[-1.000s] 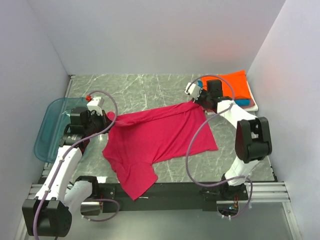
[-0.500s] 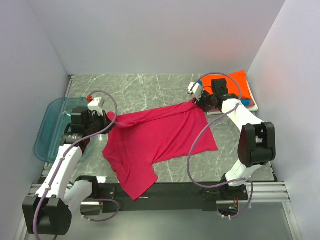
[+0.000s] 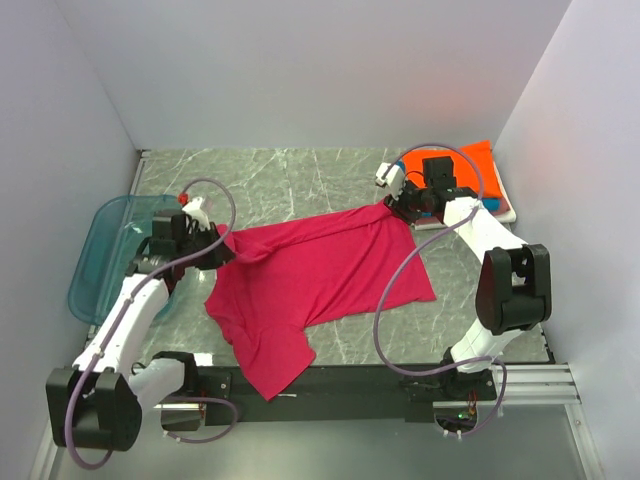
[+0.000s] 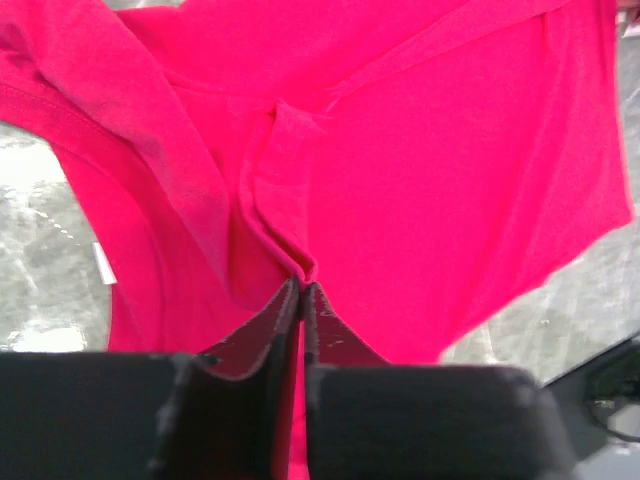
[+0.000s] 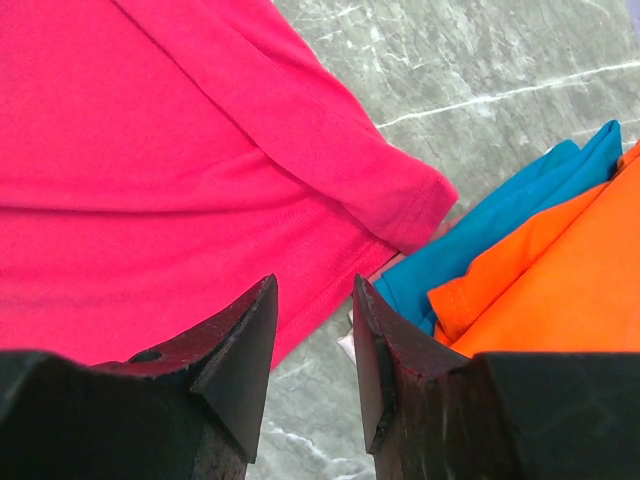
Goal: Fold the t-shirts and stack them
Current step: Fold the tshirt
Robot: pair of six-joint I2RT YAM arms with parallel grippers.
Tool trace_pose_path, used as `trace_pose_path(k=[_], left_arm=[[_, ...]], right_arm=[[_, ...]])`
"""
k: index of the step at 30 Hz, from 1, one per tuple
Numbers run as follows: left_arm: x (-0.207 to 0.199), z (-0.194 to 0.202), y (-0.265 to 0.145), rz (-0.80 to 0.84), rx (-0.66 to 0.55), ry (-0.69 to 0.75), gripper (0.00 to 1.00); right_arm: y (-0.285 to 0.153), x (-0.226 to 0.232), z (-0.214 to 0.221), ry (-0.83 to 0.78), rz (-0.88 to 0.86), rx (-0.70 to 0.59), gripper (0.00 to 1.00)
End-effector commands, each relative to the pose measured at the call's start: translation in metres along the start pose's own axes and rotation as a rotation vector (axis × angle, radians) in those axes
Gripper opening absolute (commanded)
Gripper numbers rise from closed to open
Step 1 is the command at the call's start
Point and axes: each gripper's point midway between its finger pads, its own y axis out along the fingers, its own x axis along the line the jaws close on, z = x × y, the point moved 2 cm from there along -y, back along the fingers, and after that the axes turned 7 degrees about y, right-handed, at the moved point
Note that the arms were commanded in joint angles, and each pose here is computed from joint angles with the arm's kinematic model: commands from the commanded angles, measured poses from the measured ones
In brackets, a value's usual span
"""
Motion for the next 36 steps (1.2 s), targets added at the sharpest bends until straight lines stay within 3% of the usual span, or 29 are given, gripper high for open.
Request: trace_pose_path(k=[1,4,7,11,13,17,19,22,23,29,31,36], left_arm=[[-0.015,-0.026,-0.006,0.029,-0.006,-0.042,0.13],[-0.026,-0.027,-0.010,0.076,0.056,-0.072,0.48],[-0.023,-0.036,-0.027,0.009,-0.015,-0.083,0.55],[0.005,-0.048,-0.044,-0.213,-0.182,-0.165,0.76],[0.017,-0.053,-0.039,-0.281,-0.218,-0.211,0.77],[0.034,-0.056,-0.011,-0.344,-0.151,-0.287,0.75],[0.043,-0.053,0.010,-0.361,-0.100,-0.291,0.68],[0.033,-0.053,0.030,-0.252,-0.028,-0.231,0.48],[0.021,-0.049,0.033,-0.168,0.007,-0.200,0.46],[-0.009,-0.027,0.041,0.023,0.128,0.004,0.53],[-0.004,-0.018,0.047,-0.021,0.193,0.033,0.53],[0.021,-0.036,0.060,-0.189,0.160,0.075,0.53]], right_arm=[[-0.012,-0.002,-0.016,-0.001,0.007,-0.050,0.43],[-0.013,0.000,-0.017,0.002,0.002,-0.055,0.43],[-0.014,0.002,-0.017,0.008,-0.001,-0.064,0.43],[-0.011,0.004,-0.015,0.026,-0.008,-0.066,0.43],[-0.011,0.007,-0.015,0.043,-0.020,-0.067,0.43],[-0.012,0.019,-0.011,0.080,-0.058,-0.063,0.43],[-0.014,0.023,-0.009,0.091,-0.059,-0.064,0.43],[-0.020,0.021,-0.005,0.099,-0.019,-0.056,0.43],[-0.019,0.019,-0.002,0.094,-0.001,-0.040,0.44],[-0.012,0.005,-0.001,-0.019,-0.063,0.033,0.45],[-0.003,0.010,0.001,-0.085,-0.169,0.040,0.45],[0.000,0.021,-0.023,-0.087,-0.272,-0.025,0.45]])
